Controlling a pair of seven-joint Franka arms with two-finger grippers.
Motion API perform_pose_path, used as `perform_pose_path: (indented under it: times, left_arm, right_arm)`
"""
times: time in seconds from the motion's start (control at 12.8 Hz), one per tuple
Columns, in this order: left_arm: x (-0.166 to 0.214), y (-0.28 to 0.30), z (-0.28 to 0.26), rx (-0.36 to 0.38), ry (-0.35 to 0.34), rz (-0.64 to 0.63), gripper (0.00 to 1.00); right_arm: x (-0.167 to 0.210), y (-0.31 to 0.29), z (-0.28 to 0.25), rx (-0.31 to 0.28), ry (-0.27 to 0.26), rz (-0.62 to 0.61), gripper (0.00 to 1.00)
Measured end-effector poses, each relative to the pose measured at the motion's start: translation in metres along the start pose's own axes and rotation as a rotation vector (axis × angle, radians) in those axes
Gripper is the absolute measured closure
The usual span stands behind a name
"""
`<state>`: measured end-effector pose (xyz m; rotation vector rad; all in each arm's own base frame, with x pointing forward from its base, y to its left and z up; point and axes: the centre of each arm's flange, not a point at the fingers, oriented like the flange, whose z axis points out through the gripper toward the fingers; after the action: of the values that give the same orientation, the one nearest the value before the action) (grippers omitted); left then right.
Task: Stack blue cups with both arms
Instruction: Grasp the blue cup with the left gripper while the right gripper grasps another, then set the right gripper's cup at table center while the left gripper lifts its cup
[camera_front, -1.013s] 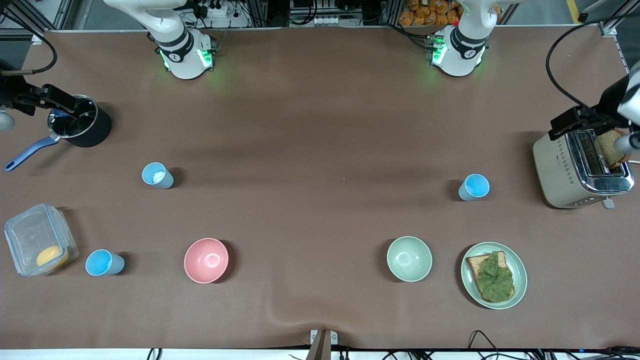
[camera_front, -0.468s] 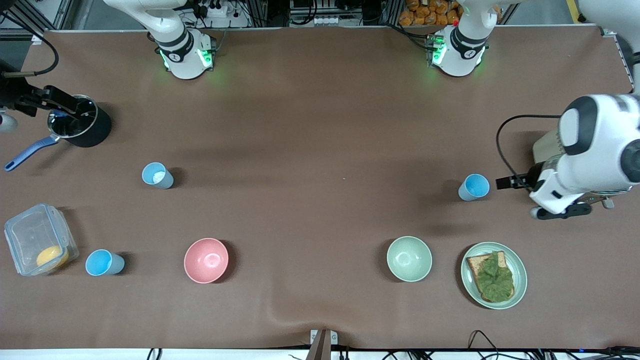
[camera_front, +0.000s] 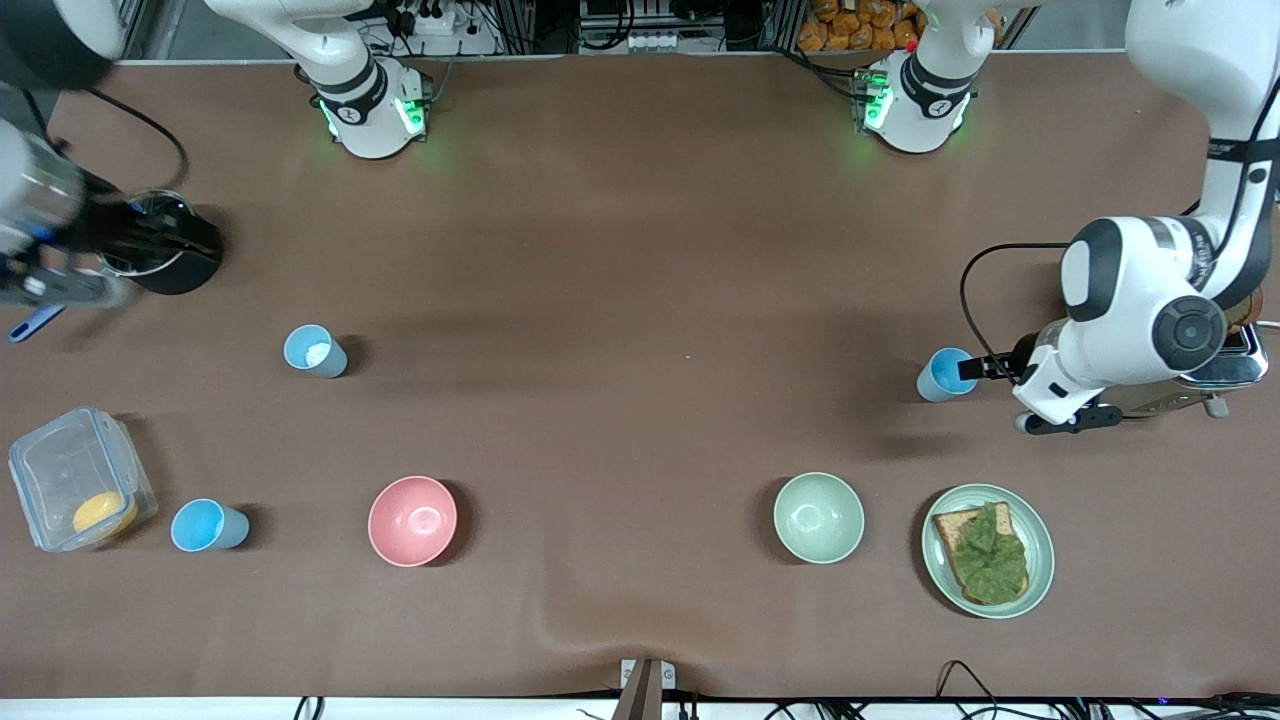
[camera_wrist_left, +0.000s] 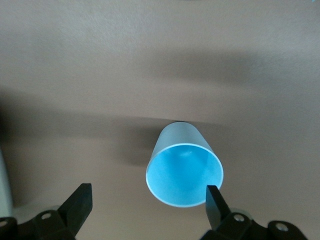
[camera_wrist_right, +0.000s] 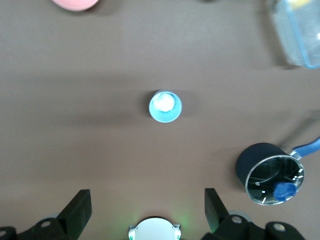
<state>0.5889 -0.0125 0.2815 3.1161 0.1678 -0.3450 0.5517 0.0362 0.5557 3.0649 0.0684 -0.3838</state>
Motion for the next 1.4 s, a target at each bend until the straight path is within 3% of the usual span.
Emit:
perform_pose_path:
  times: [0.31, 0.39, 0.78, 1.01, 1.4]
  left_arm:
    - [0.001, 0.000, 0.031, 0.001, -0.037, 0.001, 0.00]
    - [0.002, 0.000, 0.033, 0.000, -0.039, 0.001, 0.07]
    - [0.005, 0.003, 0.043, -0.003, -0.033, 0.005, 0.65]
    - [0.006, 0.004, 0.042, -0.003, -0.029, 0.006, 0.97]
    - [0.013, 0.010, -0.001, -0.009, 0.032, 0.015, 0.97]
  right_arm:
    - [0.033, -0.014, 0.066, -0.008, -0.028, -0.022, 0.00]
    - [0.034, -0.013, 0.086, -0.006, -0.014, -0.020, 0.00]
    - [0.026, -0.013, 0.194, 0.004, 0.088, -0.024, 0.00]
    - [0.019, -0.015, 0.239, 0.007, 0.121, -0.029, 0.00]
    - [0.025, -0.007, 0.285, 0.010, 0.126, -0.011, 0.00]
